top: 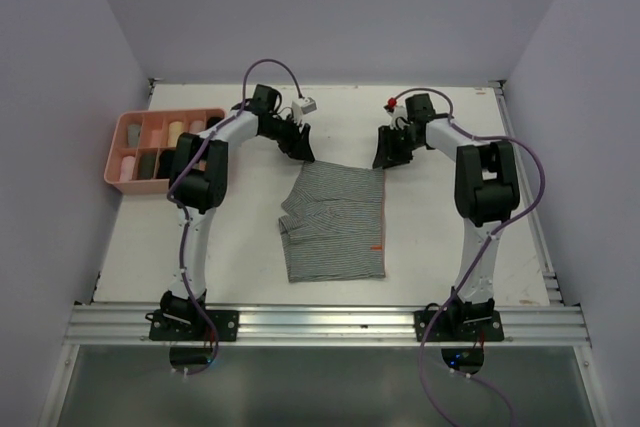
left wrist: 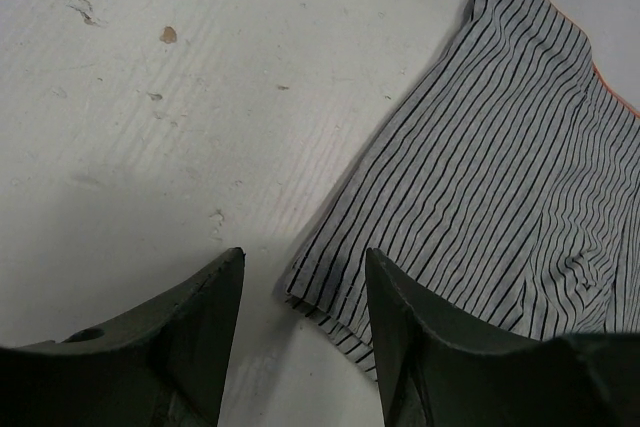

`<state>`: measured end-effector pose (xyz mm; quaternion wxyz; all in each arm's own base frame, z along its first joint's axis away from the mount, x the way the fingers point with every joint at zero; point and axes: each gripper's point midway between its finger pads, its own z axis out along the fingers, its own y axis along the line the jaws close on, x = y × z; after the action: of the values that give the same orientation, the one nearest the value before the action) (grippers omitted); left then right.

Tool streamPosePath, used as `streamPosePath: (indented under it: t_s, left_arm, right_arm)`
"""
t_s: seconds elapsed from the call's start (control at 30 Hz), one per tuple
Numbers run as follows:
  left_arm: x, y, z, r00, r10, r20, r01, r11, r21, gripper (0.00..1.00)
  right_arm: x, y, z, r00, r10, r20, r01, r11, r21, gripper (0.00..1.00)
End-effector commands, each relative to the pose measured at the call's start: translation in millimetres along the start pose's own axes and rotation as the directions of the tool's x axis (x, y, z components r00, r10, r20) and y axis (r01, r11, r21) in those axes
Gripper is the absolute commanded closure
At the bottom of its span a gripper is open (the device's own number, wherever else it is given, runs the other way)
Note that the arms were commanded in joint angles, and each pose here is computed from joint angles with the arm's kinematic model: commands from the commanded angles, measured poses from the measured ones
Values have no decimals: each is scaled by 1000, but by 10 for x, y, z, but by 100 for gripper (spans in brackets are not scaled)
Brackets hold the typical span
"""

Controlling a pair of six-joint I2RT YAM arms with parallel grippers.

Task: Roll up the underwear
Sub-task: Fold the underwear

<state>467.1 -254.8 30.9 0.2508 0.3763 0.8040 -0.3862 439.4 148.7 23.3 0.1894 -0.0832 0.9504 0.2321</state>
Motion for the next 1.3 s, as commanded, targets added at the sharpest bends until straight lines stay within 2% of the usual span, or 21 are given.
streamPosePath:
  t_s: [0.0,0.23,0.27,0.47,0.67,0.87,0.97,1.0,1.1,1.17,1.27]
  left_arm:
    - [258,-66,-34,996,-62,-64,63,998,17,45]
    - [333,-62,27,993,-92,-72,94,995,36,49]
    - [327,-53,31,993,-93,-70,95,995,34,50]
    - [323,-35,63,993,-104,-63,107,994,38,55]
    - [326,-19,80,992,-111,-61,113,993,37,56]
    - [342,-14,84,992,-108,-64,111,993,37,57]
    - [350,-6,95,992,-113,-64,115,993,37,64]
    - [340,-2,93,992,-109,-62,112,993,34,66]
    - [296,2,87,993,-106,-51,108,994,32,76]
    - [214,14,71,995,-95,-35,96,995,25,88]
    - [5,96,35,998,-70,3,70,998,-1,100]
  right_arm:
    - [259,-167,18,995,24,-102,-26,1000,-18,58]
    - [367,-256,-41,988,88,-125,-101,989,-107,60]
    - [376,-273,-30,991,53,-120,-66,991,-113,60]
    - [498,-230,75,988,61,-139,-84,982,-169,62]
    - [496,-241,144,989,65,-135,-88,980,-178,58]
    - [529,-269,191,986,67,-150,-93,980,-176,60]
    - [546,-272,196,985,69,-160,-98,980,-176,71]
    - [542,-271,196,985,67,-159,-95,979,-178,83]
    - [473,-278,165,989,72,-132,-93,982,-163,97]
    - [420,-293,140,990,71,-119,-88,985,-146,100]
    - [263,-287,54,994,76,-74,-84,989,-117,100]
